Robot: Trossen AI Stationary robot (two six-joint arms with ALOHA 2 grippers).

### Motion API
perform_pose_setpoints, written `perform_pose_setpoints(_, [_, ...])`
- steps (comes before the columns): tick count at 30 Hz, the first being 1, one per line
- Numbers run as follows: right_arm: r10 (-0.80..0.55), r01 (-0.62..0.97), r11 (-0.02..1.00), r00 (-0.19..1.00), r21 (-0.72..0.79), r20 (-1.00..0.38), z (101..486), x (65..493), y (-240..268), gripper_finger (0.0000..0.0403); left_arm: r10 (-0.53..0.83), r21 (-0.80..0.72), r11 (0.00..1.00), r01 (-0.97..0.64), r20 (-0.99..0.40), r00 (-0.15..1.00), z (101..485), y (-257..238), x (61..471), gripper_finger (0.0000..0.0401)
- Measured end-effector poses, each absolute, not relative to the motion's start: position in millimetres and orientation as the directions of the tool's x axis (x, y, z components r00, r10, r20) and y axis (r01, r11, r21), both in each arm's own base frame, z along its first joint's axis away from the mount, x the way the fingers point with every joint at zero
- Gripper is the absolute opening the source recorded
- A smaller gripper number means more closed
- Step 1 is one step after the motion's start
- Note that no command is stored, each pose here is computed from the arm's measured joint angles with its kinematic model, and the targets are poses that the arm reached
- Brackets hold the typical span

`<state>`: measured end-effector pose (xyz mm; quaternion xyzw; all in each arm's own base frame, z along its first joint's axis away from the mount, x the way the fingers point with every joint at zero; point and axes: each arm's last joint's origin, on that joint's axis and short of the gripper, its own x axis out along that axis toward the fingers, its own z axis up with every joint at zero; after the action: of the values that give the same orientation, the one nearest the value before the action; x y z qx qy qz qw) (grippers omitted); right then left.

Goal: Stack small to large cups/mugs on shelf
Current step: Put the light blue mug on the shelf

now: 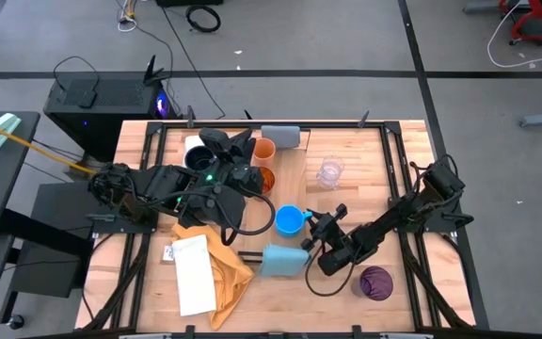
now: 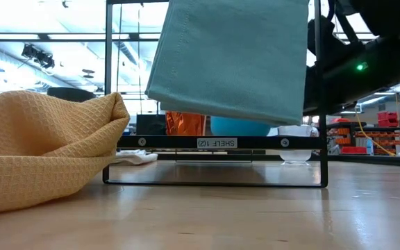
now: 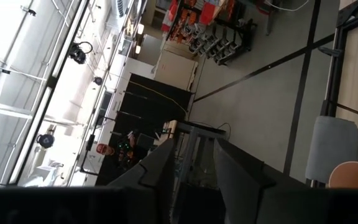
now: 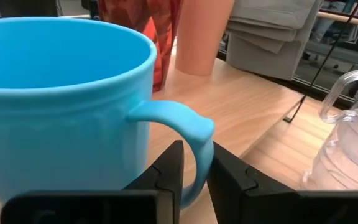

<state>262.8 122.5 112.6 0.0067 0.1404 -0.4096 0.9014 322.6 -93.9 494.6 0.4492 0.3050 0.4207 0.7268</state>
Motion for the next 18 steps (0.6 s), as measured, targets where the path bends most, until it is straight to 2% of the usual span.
perform_pose_setpoints(11, [-0.710,0.715,0.693,0.656,-0.089,-0.256,117.2,263.5,129.3,0.0071,0.885,0.909,0.243,-0.338,-0.066,0.460,494.6,-93.9,322.6,0.0116])
perform_pose_setpoints(18, [-0.676,0.675,0.729,0.687,-0.111,-0.266,138.6,261.6,129.6,0.0071,0.874,0.905,0.264,-0.333,-0.079,0.479,494.2,-93.8,323.3,0.0117])
